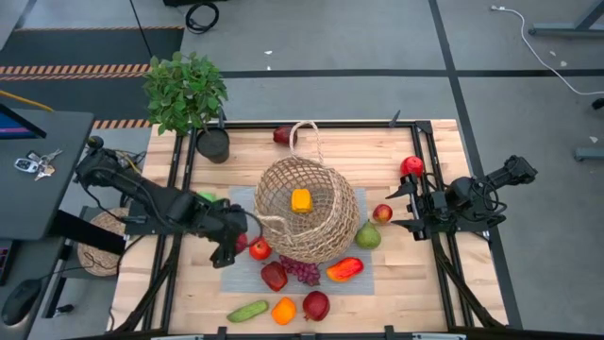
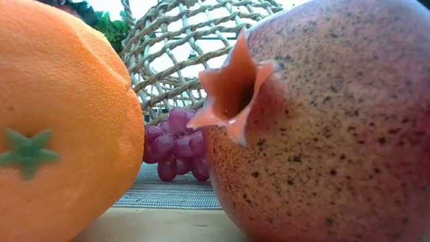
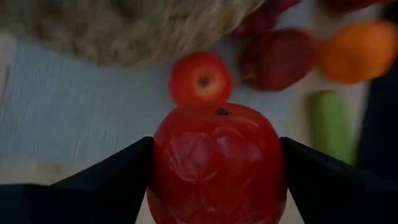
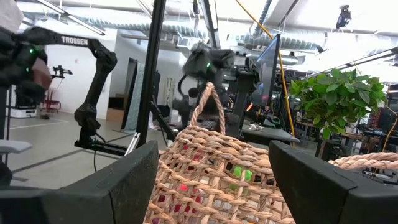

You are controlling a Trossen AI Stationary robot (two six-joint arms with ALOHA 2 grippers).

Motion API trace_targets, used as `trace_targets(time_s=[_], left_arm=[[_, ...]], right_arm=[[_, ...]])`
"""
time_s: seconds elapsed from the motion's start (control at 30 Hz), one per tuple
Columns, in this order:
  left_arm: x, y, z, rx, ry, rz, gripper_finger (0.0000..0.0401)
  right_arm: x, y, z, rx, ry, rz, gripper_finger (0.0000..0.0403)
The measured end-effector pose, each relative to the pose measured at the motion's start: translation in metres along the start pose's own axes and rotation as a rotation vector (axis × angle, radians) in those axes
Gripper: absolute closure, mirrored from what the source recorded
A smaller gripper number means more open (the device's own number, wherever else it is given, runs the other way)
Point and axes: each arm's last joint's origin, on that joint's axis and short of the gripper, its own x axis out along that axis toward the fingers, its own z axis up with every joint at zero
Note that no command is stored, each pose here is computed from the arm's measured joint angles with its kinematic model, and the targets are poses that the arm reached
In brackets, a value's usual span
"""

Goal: Build produce basket
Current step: Put the red apple into the basket

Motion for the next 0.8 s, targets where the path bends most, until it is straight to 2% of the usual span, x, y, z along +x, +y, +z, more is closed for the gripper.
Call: trace_targets(time_s=[0.13, 0.27, 0.47, 0.63, 0.8], left_arm=[[-0.031, 0.004, 0.018, -0.037, -0.01, -0.085, 0.007], [-0.063, 0.013, 0.028, -0.033, -0.039, -0.048, 0.007], [-0.099, 0.026, 0.04, 0.043, -0.117, -0.028, 0.007], [-0.13, 0.036, 0.055, 0.146, -0.285, -0.004, 0.007], [-0.145, 0.047, 0.072, 0.253, -0.459, 0.122, 0.007]], right_arm=[[0.0, 0.0, 0.0, 0.0, 0.001, 0.001, 0.0093], [0.0, 0.0, 0.0, 0.0, 0.001, 0.0, 0.0093], [0.0, 0.0, 0.0, 0.0, 0.0, 0.0, 0.0093], [0.0, 0.0, 0.0, 0.0, 0.001, 0.0, 0.0093], [0.0, 0.0, 0.0, 0.0, 0.0, 0.0, 0.0093]])
